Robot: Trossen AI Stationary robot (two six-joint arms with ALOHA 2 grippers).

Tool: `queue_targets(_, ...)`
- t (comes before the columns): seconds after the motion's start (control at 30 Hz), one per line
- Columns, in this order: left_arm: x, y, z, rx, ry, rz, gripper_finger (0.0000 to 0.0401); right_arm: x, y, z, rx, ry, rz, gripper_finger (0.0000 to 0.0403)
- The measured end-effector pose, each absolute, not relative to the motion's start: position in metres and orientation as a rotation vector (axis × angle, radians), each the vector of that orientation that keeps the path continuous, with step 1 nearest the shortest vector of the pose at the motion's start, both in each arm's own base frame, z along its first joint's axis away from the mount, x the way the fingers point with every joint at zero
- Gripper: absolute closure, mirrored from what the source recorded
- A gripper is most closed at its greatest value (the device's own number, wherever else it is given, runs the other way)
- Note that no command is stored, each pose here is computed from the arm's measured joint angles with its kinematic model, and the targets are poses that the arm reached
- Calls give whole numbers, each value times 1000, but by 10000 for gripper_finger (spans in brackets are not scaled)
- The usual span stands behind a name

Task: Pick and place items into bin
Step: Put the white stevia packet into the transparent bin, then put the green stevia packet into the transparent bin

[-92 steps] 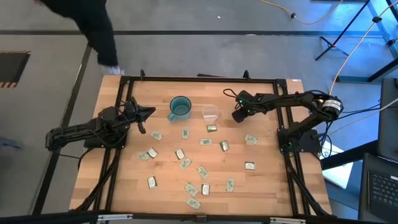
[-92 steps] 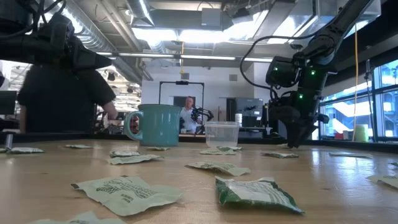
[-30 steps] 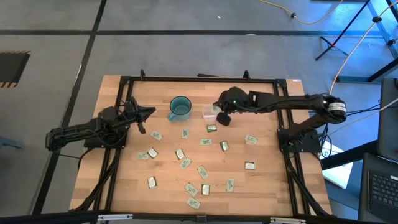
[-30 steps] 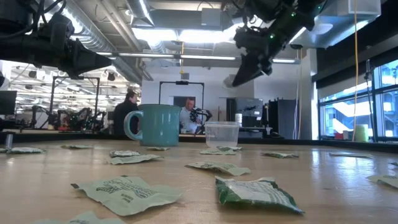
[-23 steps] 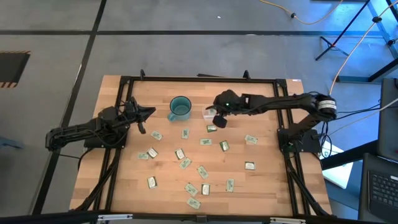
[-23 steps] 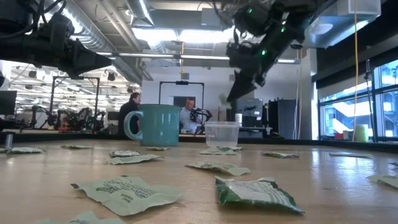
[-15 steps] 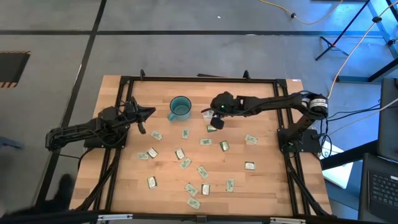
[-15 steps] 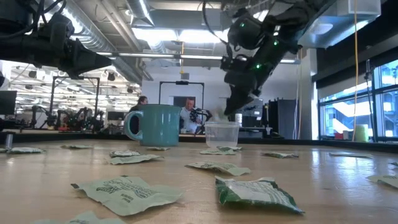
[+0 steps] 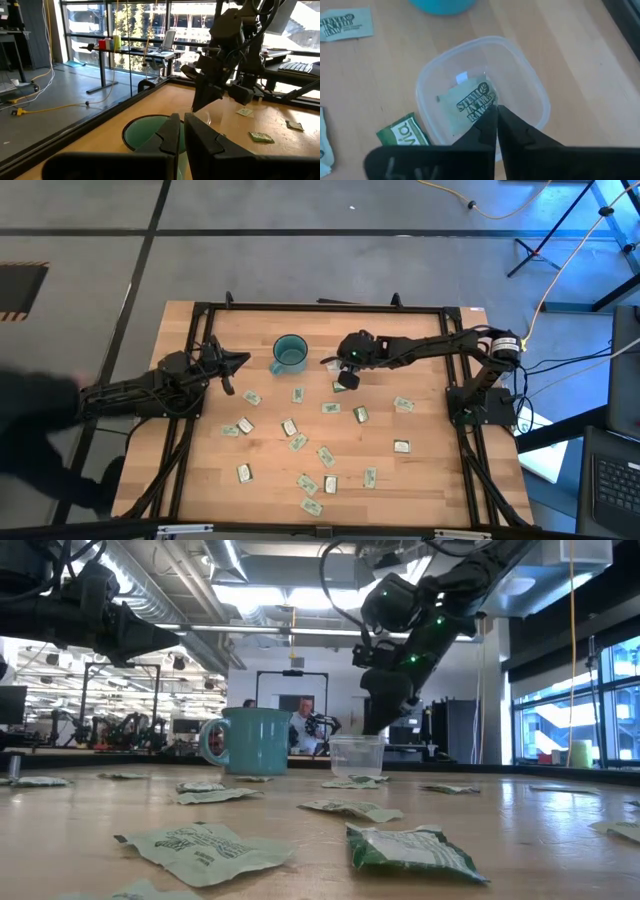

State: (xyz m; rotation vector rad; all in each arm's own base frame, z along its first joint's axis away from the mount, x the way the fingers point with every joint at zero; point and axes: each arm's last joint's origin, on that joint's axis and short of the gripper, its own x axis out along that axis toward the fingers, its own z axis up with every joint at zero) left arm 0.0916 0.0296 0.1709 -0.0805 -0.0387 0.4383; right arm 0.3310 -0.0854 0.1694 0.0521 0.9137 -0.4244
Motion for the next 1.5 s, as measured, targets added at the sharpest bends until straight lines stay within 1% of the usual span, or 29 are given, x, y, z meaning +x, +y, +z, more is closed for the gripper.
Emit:
queue_targets(0.27, 92, 30, 171, -81, -39, 438, 382, 331, -86, 170, 48, 914, -433, 336)
queue_targets(0.4, 92, 30, 171, -81, -39, 438, 382, 327, -85, 180, 40, 889, -457, 320)
queue_targets(0.5, 92, 30, 171, -81, -39, 438, 382, 321, -81, 197, 34, 866, -449, 318)
queue_targets(0.6, 92, 30, 171, -80, -39, 438, 382, 310, -73, 211, 13, 889, -396, 318)
queue_targets(0.73, 92, 30, 171, -50, -32, 439, 382, 288, -57, 223, 1, 1009, -326, 318)
queue_targets(0.83, 92, 30, 171, -28, -28, 443, 382, 269, -44, 228, 100, 1122, -321, 318)
queue_targets(0.93, 92, 30, 171, -27, -27, 444, 382, 253, -30, 229, 248, 1222, -371, 318)
queue_targets(1.07, 92, 30, 171, -27, -28, 446, 382, 247, -15, 227, 333, 1285, -429, 318)
queue_targets(1.33, 92, 30, 171, -25, -27, 447, 382, 251, -4, 221, 352, 1303, -437, 318)
queue_targets(1.5, 91, 30, 171, 22, -17, 447, 382, 266, -4, 226, 339, 1145, -372, 318)
